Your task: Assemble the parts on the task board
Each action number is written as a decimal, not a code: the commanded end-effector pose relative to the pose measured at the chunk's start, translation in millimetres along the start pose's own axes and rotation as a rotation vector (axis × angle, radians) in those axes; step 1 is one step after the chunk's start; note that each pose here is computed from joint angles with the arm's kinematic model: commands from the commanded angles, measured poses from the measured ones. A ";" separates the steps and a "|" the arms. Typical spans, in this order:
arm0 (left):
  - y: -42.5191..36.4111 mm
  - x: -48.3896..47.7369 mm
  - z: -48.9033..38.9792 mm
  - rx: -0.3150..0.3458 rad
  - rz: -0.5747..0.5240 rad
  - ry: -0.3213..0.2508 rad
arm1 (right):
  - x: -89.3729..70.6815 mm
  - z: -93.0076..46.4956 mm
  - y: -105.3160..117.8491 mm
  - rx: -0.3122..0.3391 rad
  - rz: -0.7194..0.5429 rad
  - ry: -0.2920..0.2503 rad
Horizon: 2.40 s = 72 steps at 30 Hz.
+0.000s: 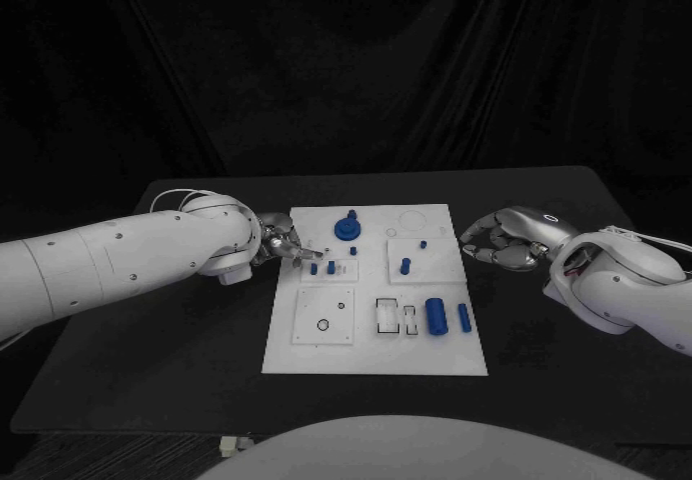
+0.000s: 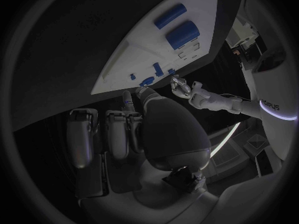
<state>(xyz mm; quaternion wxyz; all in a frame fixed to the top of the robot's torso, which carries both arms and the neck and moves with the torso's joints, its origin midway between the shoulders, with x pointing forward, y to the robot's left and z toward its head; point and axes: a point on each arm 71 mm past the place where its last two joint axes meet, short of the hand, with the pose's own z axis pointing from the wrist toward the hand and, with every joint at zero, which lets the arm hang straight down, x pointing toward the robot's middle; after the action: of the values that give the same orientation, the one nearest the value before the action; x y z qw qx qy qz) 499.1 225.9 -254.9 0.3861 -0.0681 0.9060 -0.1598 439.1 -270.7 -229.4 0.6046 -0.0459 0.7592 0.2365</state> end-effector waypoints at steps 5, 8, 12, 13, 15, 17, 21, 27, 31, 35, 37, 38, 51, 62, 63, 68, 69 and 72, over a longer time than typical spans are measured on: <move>-26.2 -46.2 -20.8 0.243 -0.009 -0.319 | -1.8 -1.6 -0.1 0.004 0.002 -0.027; -39.9 -59.8 -29.3 0.408 0.020 -0.431 | -2.6 -1.4 1.2 -0.005 0.003 -0.038; -55.9 -67.7 -35.5 0.602 0.109 -0.516 | -2.9 -1.2 2.5 -0.014 0.004 -0.043; -59.1 -67.4 -35.5 0.637 0.141 -0.519 | -2.9 -1.1 2.5 -0.015 0.004 -0.042; -62.7 -63.2 -32.9 0.675 0.214 -0.508 | -2.7 -1.0 2.6 -0.016 0.004 -0.040; -64.7 -56.9 -28.2 0.703 0.311 -0.496 | -2.6 -0.7 2.8 -0.018 0.004 -0.040; -66.8 -40.1 -16.0 0.732 0.511 -0.482 | -2.3 -0.1 4.1 -0.024 0.004 -0.041; -69.2 -20.3 -2.1 0.743 0.643 -0.455 | -2.2 -0.8 5.0 -0.027 0.006 -0.040; -71.0 -12.7 4.6 0.724 0.667 -0.425 | -2.6 -1.4 5.0 -0.030 0.006 -0.044; -73.0 -8.3 9.2 0.707 0.678 -0.395 | -2.4 -1.2 5.4 -0.032 0.006 -0.044; -74.0 -7.1 10.0 0.706 0.679 -0.391 | -2.4 -1.1 5.5 -0.032 0.006 -0.043; -74.7 -6.6 10.3 0.707 0.680 -0.390 | -2.4 -1.1 5.5 -0.032 0.006 -0.043; -84.9 0.2 17.9 0.718 0.687 -0.369 | -2.4 -0.5 6.4 -0.038 0.007 -0.048; -85.9 11.5 28.7 0.695 0.680 -0.326 | -2.7 -1.4 5.9 -0.037 0.007 -0.049; -85.8 12.5 29.6 0.692 0.679 -0.321 | -2.7 -1.5 5.8 -0.036 0.007 -0.049; -84.6 16.0 32.9 0.683 0.676 -0.312 | -2.8 -1.8 5.5 -0.036 0.007 -0.049; -84.3 16.6 33.5 0.683 0.675 -0.311 | -2.9 -1.8 5.6 -0.036 0.007 -0.049; -83.9 18.2 35.0 0.683 0.674 -0.313 | -2.8 -1.5 5.7 -0.037 0.007 -0.049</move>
<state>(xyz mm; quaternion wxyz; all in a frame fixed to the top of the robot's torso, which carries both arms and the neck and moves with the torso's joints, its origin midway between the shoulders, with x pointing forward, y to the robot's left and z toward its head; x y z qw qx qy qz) 512.3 135.8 -260.3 0.5515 0.3327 0.7034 -0.3007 437.0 -267.3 -225.6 0.6162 -0.0484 0.7450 0.2511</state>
